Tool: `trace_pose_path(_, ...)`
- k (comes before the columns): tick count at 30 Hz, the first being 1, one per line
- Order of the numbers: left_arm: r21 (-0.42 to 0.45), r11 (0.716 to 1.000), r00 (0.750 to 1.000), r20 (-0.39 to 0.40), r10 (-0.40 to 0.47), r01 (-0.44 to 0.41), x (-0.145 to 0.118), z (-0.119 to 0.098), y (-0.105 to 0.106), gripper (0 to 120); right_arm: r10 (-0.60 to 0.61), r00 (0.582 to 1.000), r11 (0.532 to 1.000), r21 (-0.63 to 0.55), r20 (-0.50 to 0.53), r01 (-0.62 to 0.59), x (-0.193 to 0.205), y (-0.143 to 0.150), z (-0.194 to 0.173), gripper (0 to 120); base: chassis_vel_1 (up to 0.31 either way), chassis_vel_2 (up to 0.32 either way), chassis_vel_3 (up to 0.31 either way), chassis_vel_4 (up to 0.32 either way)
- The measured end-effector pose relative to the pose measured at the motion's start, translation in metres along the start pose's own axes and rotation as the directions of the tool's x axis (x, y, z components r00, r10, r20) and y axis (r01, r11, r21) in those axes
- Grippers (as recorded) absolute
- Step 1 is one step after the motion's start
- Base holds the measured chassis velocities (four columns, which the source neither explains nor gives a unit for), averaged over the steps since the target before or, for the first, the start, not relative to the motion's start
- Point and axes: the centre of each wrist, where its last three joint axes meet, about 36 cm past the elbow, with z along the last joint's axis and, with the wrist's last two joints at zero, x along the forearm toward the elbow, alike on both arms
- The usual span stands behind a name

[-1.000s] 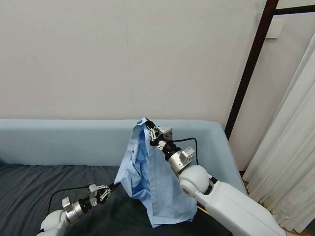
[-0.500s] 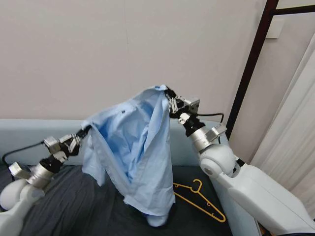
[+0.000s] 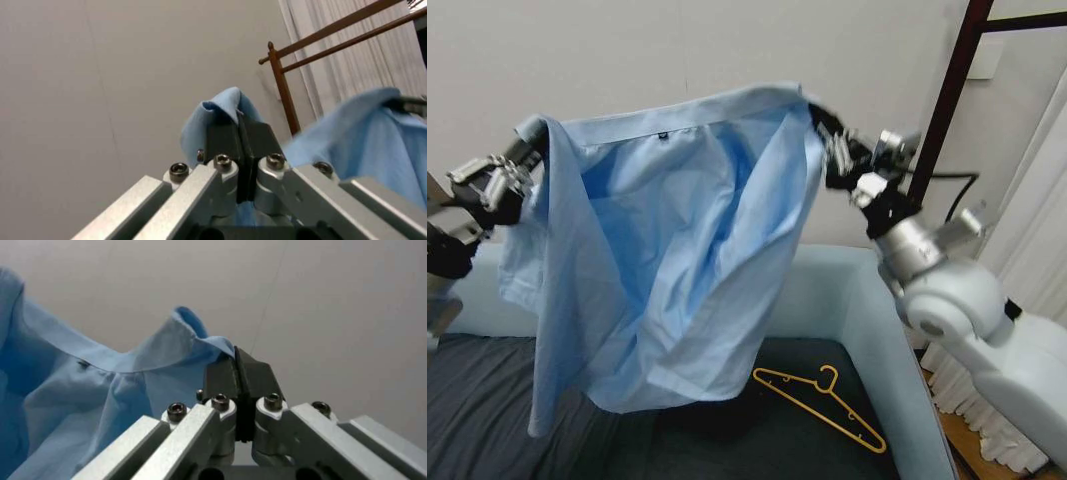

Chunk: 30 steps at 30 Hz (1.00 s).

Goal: Pick up the clothes from the sofa and hang them on the clothes hanger.

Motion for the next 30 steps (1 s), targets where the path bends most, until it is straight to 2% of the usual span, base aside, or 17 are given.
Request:
trace_pose_path(3,0.008,1.0,1.0,-0.007,0.022,-0.022,-0.002,0.001,-0.005,0,-0.033,0.996,0.999,-0.046,-0.083,0.029,0.039,0.025,0.007,0,0.0,0.0,0.0,0.0)
trace_pose_path(9,0.016,0.997,0.997,0.01,0.075,-0.075,-0.011,-0.009,-0.016,0,-0.096,0.988,0.995,-0.042,-0.118,0.092,0.068,0.034,-0.011,0,0.0,0.0,0.0,0.0)
trace_pose_path(13,0.039,0.991,0.989,0.088,0.122,-0.126,-0.02,-0.036,-0.035,0,-0.138,0.982,0.99,-0.031,-0.127,0.135,0.08,0.042,-0.031,0,0.0,0.0,0.0,0.0)
trace_pose_path(14,0.039,0.991,0.989,0.088,0.122,-0.126,-0.02,-0.036,-0.035,0,-0.138,0.982,0.99,-0.031,-0.127,0.135,0.08,0.042,-0.031,0,0.0,0.0,0.0,0.0)
trace_pose_path(17,0.041,0.986,0.975,0.16,0.154,-0.163,-0.026,-0.061,-0.053,0,-0.125,0.986,0.992,-0.033,-0.113,0.121,0.086,0.044,-0.054,0,0.0,0.0,0.0,0.0)
trace_pose_path(19,0.031,0.983,0.962,0.217,0.169,-0.179,-0.029,-0.081,-0.065,0,-0.062,0.991,0.998,-0.035,-0.121,0.058,0.086,0.037,-0.064,0,0.0,0.0,0.0,0.0)
trace_pose_path(20,0.031,0.983,0.962,0.217,0.169,-0.179,-0.029,-0.081,-0.065,0,-0.062,0.991,0.998,-0.035,-0.121,0.058,0.086,0.037,-0.064,0,0.0,0.0,0.0,0.0)
trace_pose_path(22,0.024,0.982,0.95,0.259,0.175,-0.187,-0.03,-0.097,-0.072,0,-0.003,0.993,1.0,-0.023,-0.115,0.0,0.081,0.026,-0.076,0,0.0,0.0,0.0,0.0)
trace_pose_path(24,0.016,0.98,0.937,0.297,0.185,-0.198,-0.031,-0.113,-0.077,0,0.032,0.997,0.999,0.043,-0.075,-0.029,0.075,0.01,-0.097,0,0.0,0.0,0.0,0.0)
trace_pose_path(27,0.008,0.979,0.934,0.304,0.19,-0.202,-0.032,-0.12,-0.078,0,0.063,0.996,0.992,0.111,-0.059,-0.056,0.07,-0.002,-0.115,0,0.0,0.0,0.0,0.0)
trace_pose_path(30,0.003,0.981,0.942,0.279,0.185,-0.193,-0.03,-0.114,-0.076,0,0.092,0.991,0.99,0.119,-0.101,-0.08,0.07,-0.002,-0.114,0,0.0,0.0,0.0,0.0)
